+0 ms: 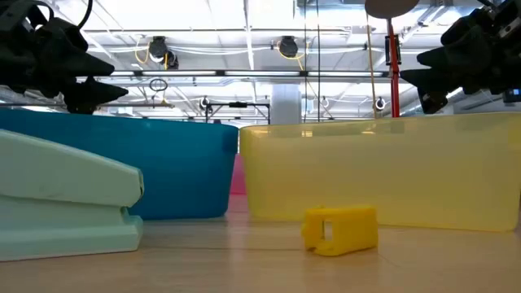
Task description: Pick and place Stapler, Stapler remover, tape
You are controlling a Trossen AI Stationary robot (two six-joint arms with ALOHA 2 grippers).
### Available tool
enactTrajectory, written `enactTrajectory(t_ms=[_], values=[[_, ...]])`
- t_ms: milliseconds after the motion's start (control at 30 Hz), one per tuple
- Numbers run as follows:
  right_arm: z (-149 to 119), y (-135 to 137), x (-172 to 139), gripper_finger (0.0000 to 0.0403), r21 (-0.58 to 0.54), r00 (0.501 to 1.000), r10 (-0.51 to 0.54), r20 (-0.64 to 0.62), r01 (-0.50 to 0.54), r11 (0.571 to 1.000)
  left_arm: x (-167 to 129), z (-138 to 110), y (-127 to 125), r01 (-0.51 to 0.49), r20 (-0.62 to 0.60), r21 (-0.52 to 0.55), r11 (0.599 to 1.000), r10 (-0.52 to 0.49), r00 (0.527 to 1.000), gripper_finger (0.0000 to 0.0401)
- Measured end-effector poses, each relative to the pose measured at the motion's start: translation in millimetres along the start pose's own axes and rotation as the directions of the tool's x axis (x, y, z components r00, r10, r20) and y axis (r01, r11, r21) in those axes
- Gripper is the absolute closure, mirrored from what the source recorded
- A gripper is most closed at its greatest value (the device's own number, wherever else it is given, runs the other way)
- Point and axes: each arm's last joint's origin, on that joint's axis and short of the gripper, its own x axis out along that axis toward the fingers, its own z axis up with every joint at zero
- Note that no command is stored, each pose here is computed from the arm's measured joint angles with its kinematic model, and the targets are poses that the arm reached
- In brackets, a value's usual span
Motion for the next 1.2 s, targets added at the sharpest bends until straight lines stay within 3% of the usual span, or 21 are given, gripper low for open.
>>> enactTrajectory(t_ms=[767, 933, 1200], values=[[-0.1, 0.0, 0.0, 0.0245, 0.0, 1.0, 0.0, 0.0, 0.0, 1.0, 0.0, -0.1, 0.1, 0.0, 0.0, 0.0, 1.0, 0.0, 1.0, 0.0176], [0.6, -1.5, 0.0, 0.0245, 0.002, 0.998, -0.054, 0.017, 0.054, 0.999, 0.0, -0.1, 0.1, 0.0, 0.0, 0.0, 1.0, 0.0, 1.0, 0.0176], [1.3, -1.3, -0.1, 0.0245, 0.086, 0.998, -0.052, 0.024, 0.05, 0.995, 0.0, -0.1, 0.0, 0.0, 0.0, 0.0, 1.0, 0.0, 1.0, 0.0176]])
